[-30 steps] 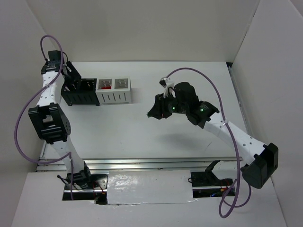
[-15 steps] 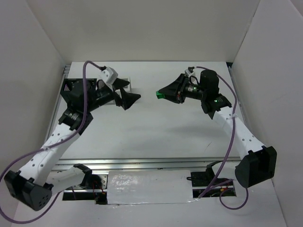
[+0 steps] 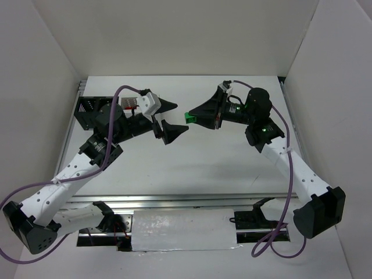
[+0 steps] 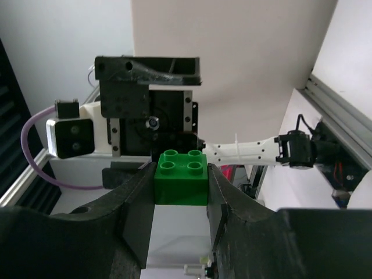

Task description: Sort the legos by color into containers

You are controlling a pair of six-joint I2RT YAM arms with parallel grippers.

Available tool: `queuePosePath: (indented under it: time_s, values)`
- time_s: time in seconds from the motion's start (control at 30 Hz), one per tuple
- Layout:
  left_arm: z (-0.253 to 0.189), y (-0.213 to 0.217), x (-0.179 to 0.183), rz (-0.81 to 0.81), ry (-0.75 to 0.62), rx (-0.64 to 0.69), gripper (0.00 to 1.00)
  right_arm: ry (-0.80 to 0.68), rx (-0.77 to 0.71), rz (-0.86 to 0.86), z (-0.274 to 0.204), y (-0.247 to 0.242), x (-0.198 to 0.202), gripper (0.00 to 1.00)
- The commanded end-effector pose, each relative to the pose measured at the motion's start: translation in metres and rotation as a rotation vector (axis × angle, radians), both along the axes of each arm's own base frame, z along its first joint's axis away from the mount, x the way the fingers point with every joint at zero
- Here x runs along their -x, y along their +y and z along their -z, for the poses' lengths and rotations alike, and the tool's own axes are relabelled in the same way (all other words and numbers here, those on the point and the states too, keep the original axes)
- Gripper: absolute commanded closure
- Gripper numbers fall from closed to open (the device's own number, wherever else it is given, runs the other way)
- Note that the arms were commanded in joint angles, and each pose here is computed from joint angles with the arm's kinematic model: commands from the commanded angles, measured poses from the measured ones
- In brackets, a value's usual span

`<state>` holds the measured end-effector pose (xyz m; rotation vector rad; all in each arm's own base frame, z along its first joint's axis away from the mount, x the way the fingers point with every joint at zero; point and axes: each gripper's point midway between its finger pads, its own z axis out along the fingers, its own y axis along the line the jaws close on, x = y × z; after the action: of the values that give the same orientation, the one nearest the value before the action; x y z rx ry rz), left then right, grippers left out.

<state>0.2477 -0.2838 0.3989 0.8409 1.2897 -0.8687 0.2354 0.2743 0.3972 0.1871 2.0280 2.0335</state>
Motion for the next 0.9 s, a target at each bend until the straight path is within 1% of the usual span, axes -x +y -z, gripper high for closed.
queuePosePath:
  time_s: [0.0,0.03,0.07,0.23,0.33,0.37,0.43,0.47,0.5,0.53,0.57,0.6,0.67,0.7,0.73,0.77,0.8,0.87]
  values:
    - [-0.031,-0.003,0.008,0.036,-0.086,0.036,0.02,-0.099,-0.063,-0.06,-0.036,0.002,0.027,1.0]
    - [-0.031,-0.004,0.007,0.04,-0.081,0.035,0.04,-0.099,-0.064,-0.06,-0.036,0.003,0.027,1.0]
    - [-0.031,-0.006,0.007,0.045,-0.072,0.037,0.08,-0.096,-0.062,-0.062,-0.036,0.004,0.028,1.0]
    - [-0.04,-0.01,0.015,0.097,-0.072,0.066,0.17,-0.097,-0.06,-0.061,-0.036,0.007,0.03,1.0]
    - [-0.039,-0.013,0.018,0.125,-0.07,0.053,0.33,-0.105,-0.063,-0.056,-0.038,0.007,0.031,1.0]
    - [-0.039,-0.014,0.018,0.129,-0.069,0.046,0.45,-0.105,-0.064,-0.058,-0.039,0.008,0.031,1.0]
    - [-0.036,-0.015,0.018,0.134,-0.056,0.029,0.6,-0.106,-0.065,-0.058,-0.041,0.008,0.031,1.0]
    - [-0.034,-0.016,0.017,0.139,-0.049,0.025,0.71,-0.106,-0.064,-0.063,-0.041,0.009,0.032,1.0]
    - [-0.033,-0.017,0.018,0.145,-0.038,0.02,0.78,-0.106,-0.064,-0.061,-0.042,0.009,0.031,1.0]
    - [-0.032,-0.018,0.018,0.15,-0.033,0.017,0.89,-0.11,-0.067,-0.066,-0.043,0.01,0.032,1.0]
    - [-0.033,-0.018,0.017,0.149,-0.026,0.017,0.97,-0.11,-0.069,-0.066,-0.044,0.01,0.033,0.99]
    - [-0.03,-0.019,0.015,0.142,-0.008,0.014,1.0,-0.111,-0.07,-0.067,-0.044,0.01,0.032,0.97]
    - [-0.031,-0.019,0.013,0.135,-0.002,0.017,1.0,-0.114,-0.072,-0.071,-0.045,0.01,0.032,0.96]
    - [-0.031,-0.019,0.011,0.128,0.004,0.016,1.0,-0.121,-0.074,-0.072,-0.047,0.01,0.032,0.86]
    - [-0.029,-0.018,0.008,0.106,0.012,0.014,1.0,-0.123,-0.073,-0.078,-0.046,0.01,0.033,0.69]
    - [-0.027,-0.016,0.001,0.068,0.02,0.014,1.0,-0.128,-0.066,-0.074,-0.045,0.01,0.032,0.17]
    - [-0.027,-0.007,-0.016,-0.047,0.03,0.022,1.0,-0.103,-0.044,-0.052,-0.037,0.006,0.025,0.01]
    - [-0.018,0.011,-0.041,-0.217,0.068,0.014,1.0,-0.111,-0.01,-0.006,-0.026,-0.001,0.013,0.01]
